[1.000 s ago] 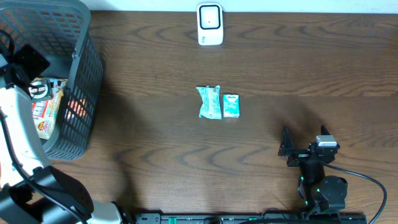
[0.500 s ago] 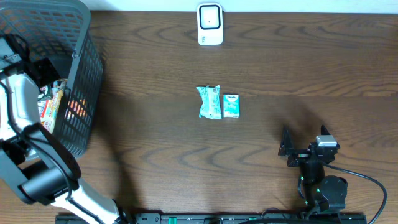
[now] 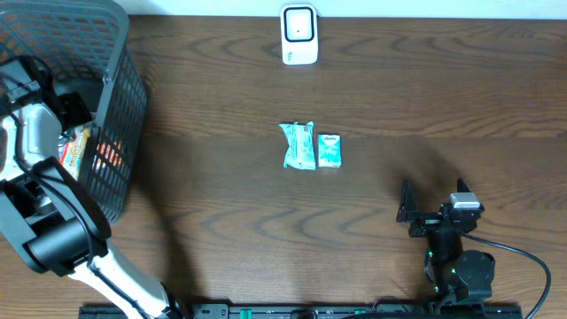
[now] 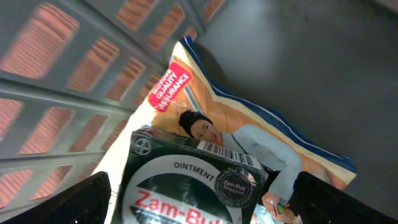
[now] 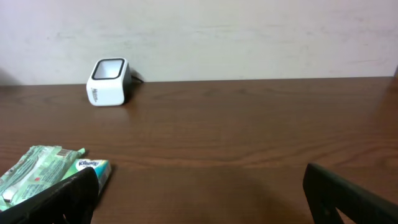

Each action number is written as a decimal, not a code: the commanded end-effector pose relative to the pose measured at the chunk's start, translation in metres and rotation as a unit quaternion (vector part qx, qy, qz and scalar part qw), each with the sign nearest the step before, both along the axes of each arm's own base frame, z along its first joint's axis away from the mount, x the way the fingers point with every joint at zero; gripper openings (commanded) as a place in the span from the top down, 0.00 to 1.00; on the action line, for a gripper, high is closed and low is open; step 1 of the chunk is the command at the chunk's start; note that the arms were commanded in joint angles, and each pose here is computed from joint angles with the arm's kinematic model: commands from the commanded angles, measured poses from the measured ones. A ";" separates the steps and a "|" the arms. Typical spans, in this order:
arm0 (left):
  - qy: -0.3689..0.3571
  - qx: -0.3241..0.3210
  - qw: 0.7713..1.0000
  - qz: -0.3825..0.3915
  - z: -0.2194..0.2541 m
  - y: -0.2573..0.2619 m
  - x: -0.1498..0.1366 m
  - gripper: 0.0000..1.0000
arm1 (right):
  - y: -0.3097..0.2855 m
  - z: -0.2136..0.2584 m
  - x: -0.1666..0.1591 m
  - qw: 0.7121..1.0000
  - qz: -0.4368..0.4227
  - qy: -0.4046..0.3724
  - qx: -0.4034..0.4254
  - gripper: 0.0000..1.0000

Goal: Scan the item barcode
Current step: 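Reach the left gripper down into the basket toward the Zam-Buk tin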

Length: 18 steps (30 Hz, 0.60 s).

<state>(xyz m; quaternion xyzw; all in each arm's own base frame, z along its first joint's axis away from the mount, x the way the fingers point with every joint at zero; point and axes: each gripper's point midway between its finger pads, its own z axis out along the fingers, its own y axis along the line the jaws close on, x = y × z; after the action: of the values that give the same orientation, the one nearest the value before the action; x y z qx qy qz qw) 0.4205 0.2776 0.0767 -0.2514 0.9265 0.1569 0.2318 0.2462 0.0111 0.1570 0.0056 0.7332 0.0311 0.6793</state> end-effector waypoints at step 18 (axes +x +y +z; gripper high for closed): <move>0.007 -0.080 0.997 -0.015 -0.028 -0.007 -0.013 0.12 | -0.001 0.000 0.000 1.000 -0.002 0.000 -0.006 0.01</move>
<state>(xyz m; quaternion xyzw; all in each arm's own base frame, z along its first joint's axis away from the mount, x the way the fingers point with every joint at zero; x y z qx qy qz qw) 0.4072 0.2798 0.0642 -0.2629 0.9337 0.1091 0.2170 0.2462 0.0110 0.1570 0.0058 0.7332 0.0310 0.6793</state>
